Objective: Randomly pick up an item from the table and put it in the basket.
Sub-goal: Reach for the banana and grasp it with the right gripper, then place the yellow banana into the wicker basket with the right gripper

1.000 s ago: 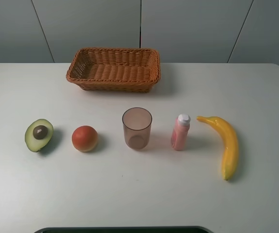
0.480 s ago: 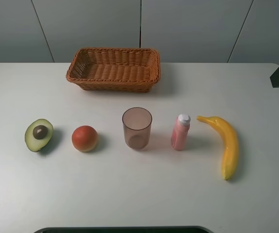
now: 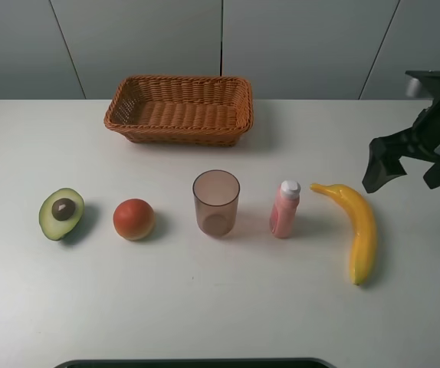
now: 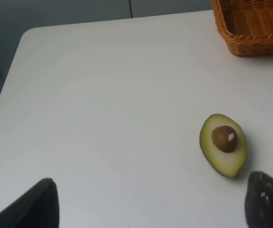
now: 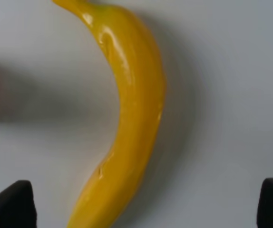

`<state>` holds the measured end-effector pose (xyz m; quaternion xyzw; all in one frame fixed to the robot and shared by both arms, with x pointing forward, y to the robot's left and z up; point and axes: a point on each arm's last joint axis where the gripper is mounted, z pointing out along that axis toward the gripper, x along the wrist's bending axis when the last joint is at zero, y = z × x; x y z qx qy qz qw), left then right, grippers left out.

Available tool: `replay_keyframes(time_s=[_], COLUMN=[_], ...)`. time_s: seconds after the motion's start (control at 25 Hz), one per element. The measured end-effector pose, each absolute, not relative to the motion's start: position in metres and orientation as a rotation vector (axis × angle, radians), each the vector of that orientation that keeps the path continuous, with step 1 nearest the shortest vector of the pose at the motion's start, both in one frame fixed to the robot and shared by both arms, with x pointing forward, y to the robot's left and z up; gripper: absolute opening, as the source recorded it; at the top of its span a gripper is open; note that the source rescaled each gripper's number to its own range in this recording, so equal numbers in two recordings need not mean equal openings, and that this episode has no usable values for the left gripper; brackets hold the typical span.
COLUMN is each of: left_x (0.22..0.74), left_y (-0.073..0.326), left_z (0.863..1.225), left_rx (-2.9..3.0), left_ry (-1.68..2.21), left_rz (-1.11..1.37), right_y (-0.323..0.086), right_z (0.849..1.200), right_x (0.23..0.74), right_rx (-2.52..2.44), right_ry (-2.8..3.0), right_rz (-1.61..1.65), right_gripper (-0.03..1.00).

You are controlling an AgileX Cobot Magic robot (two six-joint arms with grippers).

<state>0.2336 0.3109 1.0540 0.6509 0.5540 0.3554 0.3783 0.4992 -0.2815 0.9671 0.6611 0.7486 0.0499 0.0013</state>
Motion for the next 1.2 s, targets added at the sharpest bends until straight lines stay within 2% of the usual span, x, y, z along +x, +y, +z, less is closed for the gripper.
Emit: replay_keyframes(time_s=[0.32,0.56,0.6,0.68,0.84,0.88,0.92,1.2], left_x=[0.234,0.234,0.234,0.234,0.234,0.234,0.234,0.234], left_y=[0.311,0.311,0.311,0.311,0.311,0.311,0.311,0.311], left_z=[1.054,1.054,1.054,1.054,1.054,1.054,1.054,1.054], left_rx=[1.663,1.663,1.663,1.663,1.663,1.663,1.663,1.663], left_ry=[1.416,1.416,1.416,1.416,1.416,1.416,1.416,1.416], left_rz=[0.908,0.908,0.908,0.908,0.908,0.908,0.908,0.908], right_y=[-0.261,-0.26,-0.26,-0.259,-0.259,-0.259,-0.259,-0.259], right_z=[0.915,0.895,0.893,0.89,0.885,0.885,0.885,0.885], right_x=[0.509,0.515,0.515,0.515,0.515,0.516,0.516,0.516], right_rx=[2.037,2.057,2.059,2.072,2.078,2.077,2.077,2.098], right_ry=[2.462,2.462,2.464,2.466,2.472,2.47,2.47,2.452], right_rz=[0.066,0.051,0.045,0.038,0.026,0.029,0.029,0.028], right_gripper=[1.0,1.0,0.98,0.78,0.16,0.03,0.0,0.0])
